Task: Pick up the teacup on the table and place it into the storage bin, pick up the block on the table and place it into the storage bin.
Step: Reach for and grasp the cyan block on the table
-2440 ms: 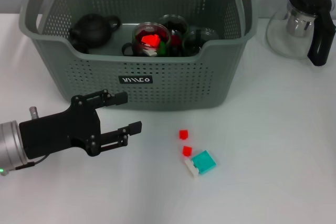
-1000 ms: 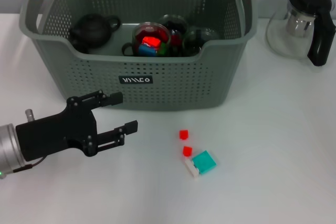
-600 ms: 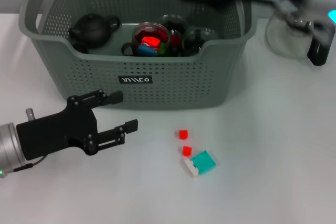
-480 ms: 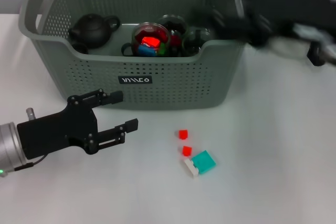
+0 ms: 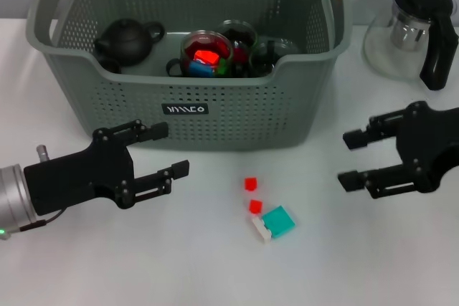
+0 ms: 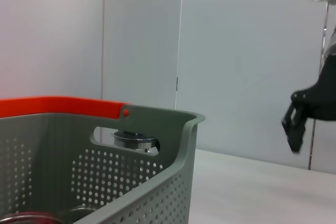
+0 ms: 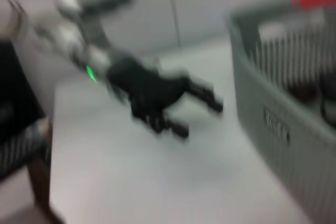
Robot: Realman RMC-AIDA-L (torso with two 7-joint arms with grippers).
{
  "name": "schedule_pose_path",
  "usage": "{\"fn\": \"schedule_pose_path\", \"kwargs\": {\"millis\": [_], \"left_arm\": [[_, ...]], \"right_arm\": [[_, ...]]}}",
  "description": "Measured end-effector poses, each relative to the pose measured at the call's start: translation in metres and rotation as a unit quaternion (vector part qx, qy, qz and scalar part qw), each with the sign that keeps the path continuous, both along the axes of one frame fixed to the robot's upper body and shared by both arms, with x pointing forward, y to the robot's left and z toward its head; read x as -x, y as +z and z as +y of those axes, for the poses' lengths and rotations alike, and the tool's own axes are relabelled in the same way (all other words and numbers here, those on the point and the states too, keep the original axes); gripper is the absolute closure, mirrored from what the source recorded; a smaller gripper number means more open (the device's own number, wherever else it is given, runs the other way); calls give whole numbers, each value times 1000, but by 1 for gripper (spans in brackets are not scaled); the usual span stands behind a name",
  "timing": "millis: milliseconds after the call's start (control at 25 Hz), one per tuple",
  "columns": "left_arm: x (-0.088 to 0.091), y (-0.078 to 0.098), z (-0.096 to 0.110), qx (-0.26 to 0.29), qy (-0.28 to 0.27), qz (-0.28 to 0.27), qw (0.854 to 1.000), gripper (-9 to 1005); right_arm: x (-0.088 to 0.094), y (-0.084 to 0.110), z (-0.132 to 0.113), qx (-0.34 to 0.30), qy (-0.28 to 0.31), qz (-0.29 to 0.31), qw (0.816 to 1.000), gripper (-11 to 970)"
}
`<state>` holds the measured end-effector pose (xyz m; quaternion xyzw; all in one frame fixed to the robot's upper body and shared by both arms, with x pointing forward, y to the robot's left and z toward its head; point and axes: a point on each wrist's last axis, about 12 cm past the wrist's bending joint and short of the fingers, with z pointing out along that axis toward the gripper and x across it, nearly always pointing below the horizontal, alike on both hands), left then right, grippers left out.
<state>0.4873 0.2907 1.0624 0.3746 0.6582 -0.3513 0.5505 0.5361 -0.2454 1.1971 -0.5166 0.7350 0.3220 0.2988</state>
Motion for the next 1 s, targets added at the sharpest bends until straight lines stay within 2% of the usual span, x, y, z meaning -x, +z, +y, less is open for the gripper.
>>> {"fn": "schedule_pose_path", "kwargs": {"millis": [40, 80, 200, 400, 680, 800, 920, 1000], "left_arm": [[0, 0, 0, 0, 1, 0, 1000, 294], [0, 0, 0, 0, 0, 0, 1000, 294], [-1, 0, 0, 0, 0, 0, 1000, 294], [0, 0, 0, 0, 1, 1, 1000, 294], [11, 2, 15, -3, 4, 0, 1000, 294], [21, 6, 20, -12, -27, 2, 1000, 293], [33, 7, 21, -27, -88, 24, 995, 293], [34, 7, 21, -27, -92, 25, 995, 293]], "right_arm": [[-5, 8, 9, 42, 16, 18, 999, 272], [-5, 8, 9, 42, 16, 18, 999, 273], [-15, 13, 28, 97, 40, 41, 994, 276], [-29, 2, 67, 195, 80, 61, 976, 276], [-34, -22, 107, 266, 120, 38, 956, 275], [-33, -28, 116, 282, 131, 24, 950, 276], [-32, -30, 120, 288, 135, 16, 948, 276], [-32, -31, 122, 291, 137, 11, 947, 276]]}}
